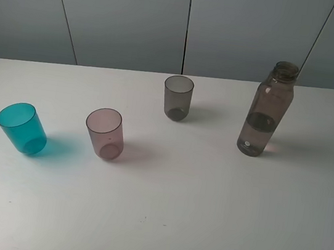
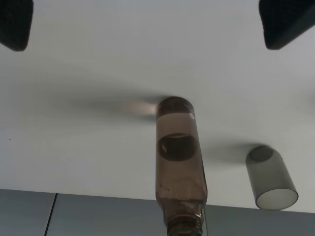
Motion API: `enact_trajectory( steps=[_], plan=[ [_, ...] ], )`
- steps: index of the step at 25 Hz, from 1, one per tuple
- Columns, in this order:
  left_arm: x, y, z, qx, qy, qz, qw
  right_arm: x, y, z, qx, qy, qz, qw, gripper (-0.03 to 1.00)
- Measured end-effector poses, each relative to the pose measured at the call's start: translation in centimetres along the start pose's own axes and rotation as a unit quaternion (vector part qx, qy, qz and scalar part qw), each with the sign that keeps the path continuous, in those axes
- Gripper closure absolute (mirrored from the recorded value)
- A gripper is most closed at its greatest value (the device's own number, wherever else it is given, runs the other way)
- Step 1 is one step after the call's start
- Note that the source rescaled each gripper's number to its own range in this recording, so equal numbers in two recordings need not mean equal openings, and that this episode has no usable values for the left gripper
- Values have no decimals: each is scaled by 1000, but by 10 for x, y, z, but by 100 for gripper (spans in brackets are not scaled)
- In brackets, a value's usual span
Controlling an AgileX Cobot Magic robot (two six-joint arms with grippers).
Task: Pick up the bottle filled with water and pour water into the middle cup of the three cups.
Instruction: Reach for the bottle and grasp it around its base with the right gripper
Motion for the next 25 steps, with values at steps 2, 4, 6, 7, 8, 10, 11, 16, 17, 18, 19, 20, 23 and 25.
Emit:
enact_trajectory(
  steps=[2, 4, 6, 7, 8, 10, 11, 16, 17, 18, 19, 20, 23, 25],
  plan=[
    [0, 0, 0, 0, 0, 0, 1000, 0, 0, 0, 0, 0, 0, 1000, -3],
    [0, 0, 0, 0, 0, 0, 1000, 0, 0, 0, 0, 0, 0, 1000, -3],
    [0, 0, 0, 0, 0, 0, 1000, 0, 0, 0, 0, 0, 0, 1000, -3],
    [0, 0, 0, 0, 0, 0, 1000, 0, 0, 0, 0, 0, -1, 1000, -3],
    [0, 0, 0, 0, 0, 0, 1000, 0, 0, 0, 0, 0, -1, 1000, -3],
    [0, 0, 0, 0, 0, 0, 1000, 0, 0, 0, 0, 0, -1, 1000, -3],
    [0, 0, 0, 0, 0, 0, 1000, 0, 0, 0, 0, 0, -1, 1000, -3],
    [0, 0, 0, 0, 0, 0, 1000, 0, 0, 0, 0, 0, -1, 1000, -3],
    [0, 0, 0, 0, 0, 0, 1000, 0, 0, 0, 0, 0, -1, 1000, -3],
    [0, 0, 0, 0, 0, 0, 1000, 0, 0, 0, 0, 0, -1, 1000, -3],
    [0, 0, 0, 0, 0, 0, 1000, 0, 0, 0, 0, 0, -1, 1000, -3],
    [0, 0, 0, 0, 0, 0, 1000, 1, 0, 0, 0, -2, -2, 1000, -3],
    [0, 0, 0, 0, 0, 0, 1000, 3, 0, 0, -1, -12, -7, 1000, -3],
    [0, 0, 0, 0, 0, 0, 1000, 4, 0, 0, -1, -15, -9, 1000, -3]
  ],
)
Point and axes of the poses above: a point on each arm's last joint axis where the gripper is mounted, z pointing back along that axis away from the gripper, x along the wrist's bending axis when the last joint is at zero, y = z × x, the point moved 5 cm from there along -z, pointing out along that axis toward the gripper, and after that the axes turned 2 degrees about -z, right-handed, at the moved point
